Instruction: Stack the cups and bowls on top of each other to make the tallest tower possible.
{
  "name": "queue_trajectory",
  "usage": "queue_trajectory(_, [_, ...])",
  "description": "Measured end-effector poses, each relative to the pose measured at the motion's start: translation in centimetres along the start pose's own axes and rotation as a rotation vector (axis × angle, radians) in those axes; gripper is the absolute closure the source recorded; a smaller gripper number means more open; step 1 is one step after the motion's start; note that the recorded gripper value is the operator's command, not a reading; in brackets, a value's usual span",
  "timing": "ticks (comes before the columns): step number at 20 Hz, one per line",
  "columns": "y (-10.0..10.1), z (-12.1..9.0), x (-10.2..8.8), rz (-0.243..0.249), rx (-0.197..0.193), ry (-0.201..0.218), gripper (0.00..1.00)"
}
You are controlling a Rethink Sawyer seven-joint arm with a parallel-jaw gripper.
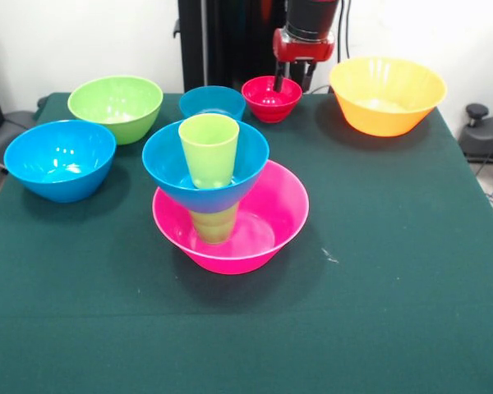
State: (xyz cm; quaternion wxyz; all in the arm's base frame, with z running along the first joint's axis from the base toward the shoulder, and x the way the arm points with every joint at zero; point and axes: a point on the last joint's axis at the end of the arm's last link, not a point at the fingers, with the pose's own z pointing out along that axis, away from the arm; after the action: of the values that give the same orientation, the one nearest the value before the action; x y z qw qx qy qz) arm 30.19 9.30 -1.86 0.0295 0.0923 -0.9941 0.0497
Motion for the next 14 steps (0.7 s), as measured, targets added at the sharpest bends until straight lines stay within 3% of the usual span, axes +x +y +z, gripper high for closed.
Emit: queue_trajectory(14, [-0.3, 0.6, 1.1, -0.002, 0.014, 0.026, 0.00])
